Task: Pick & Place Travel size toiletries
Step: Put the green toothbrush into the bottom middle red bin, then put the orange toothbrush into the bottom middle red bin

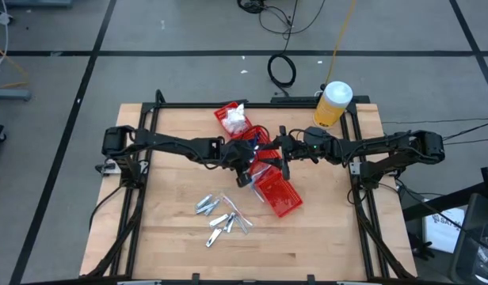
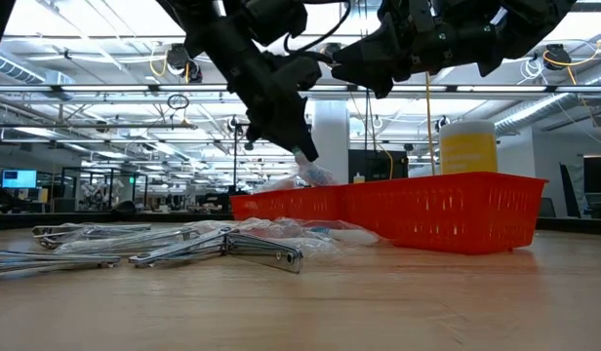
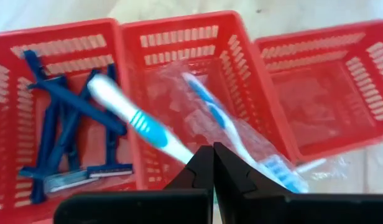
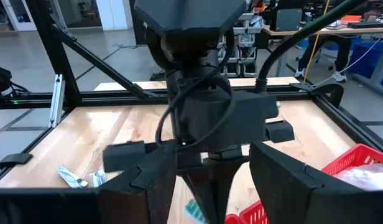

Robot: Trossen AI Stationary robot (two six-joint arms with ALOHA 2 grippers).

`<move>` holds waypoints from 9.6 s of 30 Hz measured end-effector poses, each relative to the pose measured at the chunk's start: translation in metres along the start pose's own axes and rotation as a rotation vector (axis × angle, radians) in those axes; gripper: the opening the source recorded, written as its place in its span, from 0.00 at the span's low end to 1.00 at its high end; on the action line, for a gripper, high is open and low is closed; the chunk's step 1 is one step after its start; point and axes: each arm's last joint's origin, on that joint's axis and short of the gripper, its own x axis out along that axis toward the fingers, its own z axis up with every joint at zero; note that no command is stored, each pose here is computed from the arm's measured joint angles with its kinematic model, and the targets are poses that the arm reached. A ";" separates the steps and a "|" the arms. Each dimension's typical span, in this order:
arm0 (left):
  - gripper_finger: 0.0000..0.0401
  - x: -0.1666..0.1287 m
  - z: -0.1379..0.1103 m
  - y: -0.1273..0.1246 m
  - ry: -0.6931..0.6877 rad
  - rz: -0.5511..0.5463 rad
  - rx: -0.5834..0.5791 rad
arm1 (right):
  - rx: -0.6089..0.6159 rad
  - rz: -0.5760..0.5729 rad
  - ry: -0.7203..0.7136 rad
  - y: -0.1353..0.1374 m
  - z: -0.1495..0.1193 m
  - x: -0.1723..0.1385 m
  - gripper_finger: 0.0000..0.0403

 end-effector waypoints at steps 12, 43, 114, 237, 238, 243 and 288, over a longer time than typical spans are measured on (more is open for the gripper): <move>0.00 -0.002 -0.006 -0.024 -0.015 0.075 0.288 | -0.009 -0.001 0.001 0.000 0.000 0.000 0.46; 0.08 -0.035 -0.009 0.030 0.056 0.383 -0.109 | -0.087 -0.181 0.181 -0.007 -0.021 0.003 0.46; 0.05 -0.137 -0.018 0.021 -0.079 0.709 -0.174 | -0.371 -0.032 0.534 -0.088 -0.080 0.136 0.06; 0.12 0.016 -0.103 -0.047 0.389 -0.224 0.701 | -0.168 0.200 0.409 0.039 0.012 0.040 0.38; 0.12 0.016 -0.103 -0.046 0.391 -0.227 0.699 | -0.168 0.200 0.409 0.039 0.012 0.040 0.38; 0.12 0.011 -0.103 -0.042 0.422 -0.205 0.683 | -0.172 0.201 0.409 0.039 0.012 0.040 0.39; 0.12 -0.097 -0.074 -0.037 0.233 0.133 0.468 | -0.295 -0.052 0.439 0.037 -0.036 0.109 0.36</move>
